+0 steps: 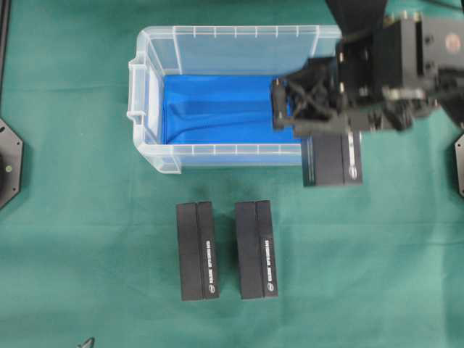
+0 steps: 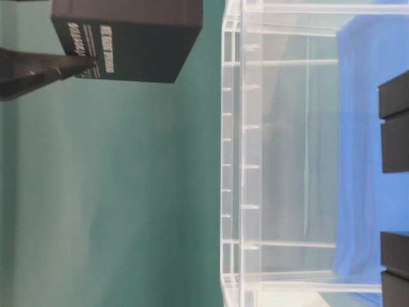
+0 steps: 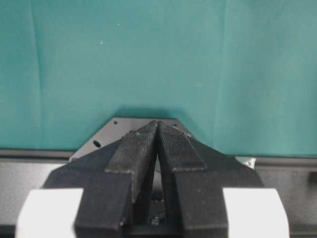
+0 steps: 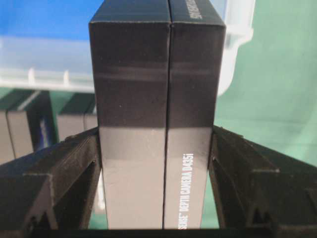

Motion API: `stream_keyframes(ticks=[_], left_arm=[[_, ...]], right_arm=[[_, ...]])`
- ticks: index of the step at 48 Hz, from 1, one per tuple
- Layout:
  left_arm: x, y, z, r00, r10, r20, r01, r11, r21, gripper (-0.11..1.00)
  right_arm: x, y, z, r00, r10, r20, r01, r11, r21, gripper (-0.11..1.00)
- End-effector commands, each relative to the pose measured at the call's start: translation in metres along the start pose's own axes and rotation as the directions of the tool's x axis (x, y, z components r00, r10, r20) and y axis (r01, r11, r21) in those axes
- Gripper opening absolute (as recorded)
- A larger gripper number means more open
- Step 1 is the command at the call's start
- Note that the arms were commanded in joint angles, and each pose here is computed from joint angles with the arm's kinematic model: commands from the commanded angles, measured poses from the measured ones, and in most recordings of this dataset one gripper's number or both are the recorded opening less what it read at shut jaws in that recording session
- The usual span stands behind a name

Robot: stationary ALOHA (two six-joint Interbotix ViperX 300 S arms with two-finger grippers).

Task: Take the box out of the case with the right arm.
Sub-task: 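Carry the box forward and lower it right of the middle box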

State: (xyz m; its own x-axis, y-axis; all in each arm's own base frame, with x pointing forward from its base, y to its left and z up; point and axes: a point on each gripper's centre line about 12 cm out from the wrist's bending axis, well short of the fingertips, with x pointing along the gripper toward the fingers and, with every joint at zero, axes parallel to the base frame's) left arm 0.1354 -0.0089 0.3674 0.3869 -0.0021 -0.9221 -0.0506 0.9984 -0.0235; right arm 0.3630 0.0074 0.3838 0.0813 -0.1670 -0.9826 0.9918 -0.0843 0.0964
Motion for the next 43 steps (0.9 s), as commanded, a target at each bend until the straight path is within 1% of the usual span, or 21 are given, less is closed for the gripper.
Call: stream_keyframes(ticks=[1,5,11,18,23,28,35,43], left_arm=[[-0.001,0.000,0.003,1.000,0.002,0.005,-0.002,1.000,0.001,0.00],[-0.001,0.000,0.003,1.000,0.000,0.005,0.000,1.000,0.000,0.00],[-0.001,0.000,0.003,1.000,0.002,0.005,-0.002,1.000,0.000,0.00],[-0.001,0.000,0.003,1.000,0.002,0.006,-0.002,1.000,0.001,0.00],[-0.002,0.000,0.002,1.000,0.001,0.008,-0.001,1.000,0.001,0.00],[-0.002,0.000,0.002,1.000,0.000,0.008,0.000,1.000,0.001,0.00],[-0.002,0.000,0.002,1.000,0.002,0.008,-0.002,1.000,0.000,0.00],[-0.001,0.000,0.003,1.000,0.002,0.005,-0.002,1.000,0.000,0.00]], right_arm=[[-0.015,-0.006,-0.010,0.999,0.034,-0.010,-0.034,0.999,-0.001,0.64],[-0.017,-0.008,-0.024,0.999,0.035,-0.015,-0.035,0.999,0.000,0.64],[-0.020,-0.012,-0.048,0.999,0.037,-0.032,-0.038,0.999,-0.009,0.64],[-0.025,-0.019,-0.078,0.998,0.044,-0.054,-0.045,0.999,-0.003,0.64],[-0.025,-0.022,-0.092,0.997,0.044,-0.061,-0.044,0.999,0.002,0.64],[-0.025,-0.024,-0.097,0.997,0.042,-0.064,-0.042,0.999,0.008,0.64],[-0.023,-0.023,-0.097,0.998,0.037,-0.058,-0.036,0.999,0.009,0.64],[-0.016,-0.022,-0.099,0.999,0.016,-0.048,-0.016,1.000,0.005,0.64]])
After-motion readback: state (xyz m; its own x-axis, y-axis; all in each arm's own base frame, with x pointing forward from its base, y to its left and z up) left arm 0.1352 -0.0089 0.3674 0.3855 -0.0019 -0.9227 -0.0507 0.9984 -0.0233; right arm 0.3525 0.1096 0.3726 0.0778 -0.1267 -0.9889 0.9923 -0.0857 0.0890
